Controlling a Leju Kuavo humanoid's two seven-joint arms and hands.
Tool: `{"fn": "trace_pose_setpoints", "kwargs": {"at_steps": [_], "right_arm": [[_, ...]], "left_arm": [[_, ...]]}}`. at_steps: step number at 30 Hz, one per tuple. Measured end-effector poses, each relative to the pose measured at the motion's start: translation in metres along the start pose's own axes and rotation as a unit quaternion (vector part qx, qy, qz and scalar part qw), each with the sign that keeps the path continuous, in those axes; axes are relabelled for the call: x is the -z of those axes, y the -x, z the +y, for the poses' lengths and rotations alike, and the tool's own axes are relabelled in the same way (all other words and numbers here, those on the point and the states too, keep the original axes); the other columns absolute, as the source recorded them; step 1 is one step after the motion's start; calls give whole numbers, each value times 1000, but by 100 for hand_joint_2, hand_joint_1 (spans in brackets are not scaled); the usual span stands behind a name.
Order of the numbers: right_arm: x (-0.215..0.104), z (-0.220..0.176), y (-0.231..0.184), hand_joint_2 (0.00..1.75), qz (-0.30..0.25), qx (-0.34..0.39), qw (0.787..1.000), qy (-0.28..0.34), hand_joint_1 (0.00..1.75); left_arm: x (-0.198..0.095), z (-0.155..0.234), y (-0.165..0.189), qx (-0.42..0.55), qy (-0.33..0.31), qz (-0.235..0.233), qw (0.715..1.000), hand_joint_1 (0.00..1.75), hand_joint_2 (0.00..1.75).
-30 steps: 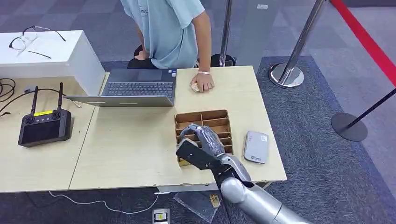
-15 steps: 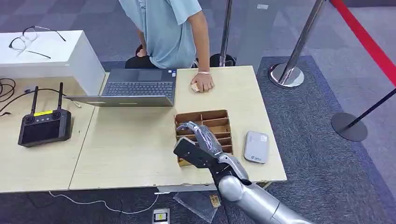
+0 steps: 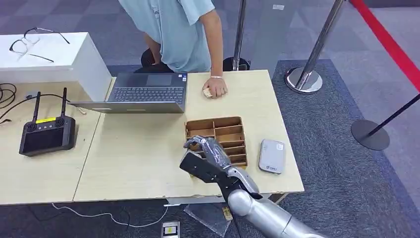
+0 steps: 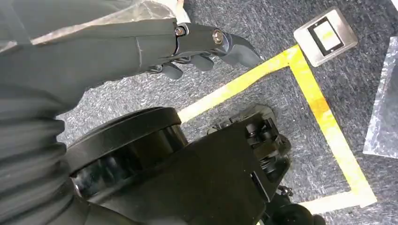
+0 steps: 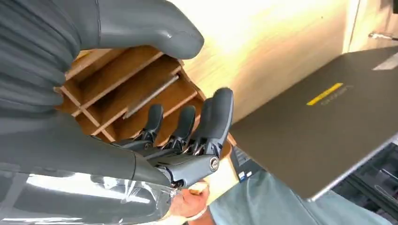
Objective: Pass the card to the sensor for recognition and then transmit it.
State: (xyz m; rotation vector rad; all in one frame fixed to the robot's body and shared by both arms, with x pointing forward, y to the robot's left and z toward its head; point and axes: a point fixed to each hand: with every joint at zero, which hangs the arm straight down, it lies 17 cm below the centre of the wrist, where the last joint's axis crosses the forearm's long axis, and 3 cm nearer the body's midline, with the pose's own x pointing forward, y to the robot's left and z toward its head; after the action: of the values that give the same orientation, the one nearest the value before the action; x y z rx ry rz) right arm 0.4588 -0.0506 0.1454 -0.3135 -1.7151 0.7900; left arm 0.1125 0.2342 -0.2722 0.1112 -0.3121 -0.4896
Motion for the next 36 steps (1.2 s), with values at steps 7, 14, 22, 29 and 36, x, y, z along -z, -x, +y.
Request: {"fn": "trace_pose_setpoints", "kwargs": {"at_steps": [7,14,22,29,36], "right_arm": [[-1,6,5,175,6,-2,1000,-3,66],[-1,8,2,175,2,-1,1000,-4,61],[4,1,-2,175,-3,-12,1000,6,89],[5,-6,3,175,2,-34,999,16,89],[5,-10,7,175,3,-49,999,23,70]], "left_arm": [[0,0,0,0,0,0,1000,0,175],[0,-1,0,0,2,0,1000,0,175],[0,-2,0,2,2,-1,1000,0,175],[0,-3,-1,3,4,-1,1000,0,175],[0,-3,-1,3,4,-2,1000,0,175]]}}
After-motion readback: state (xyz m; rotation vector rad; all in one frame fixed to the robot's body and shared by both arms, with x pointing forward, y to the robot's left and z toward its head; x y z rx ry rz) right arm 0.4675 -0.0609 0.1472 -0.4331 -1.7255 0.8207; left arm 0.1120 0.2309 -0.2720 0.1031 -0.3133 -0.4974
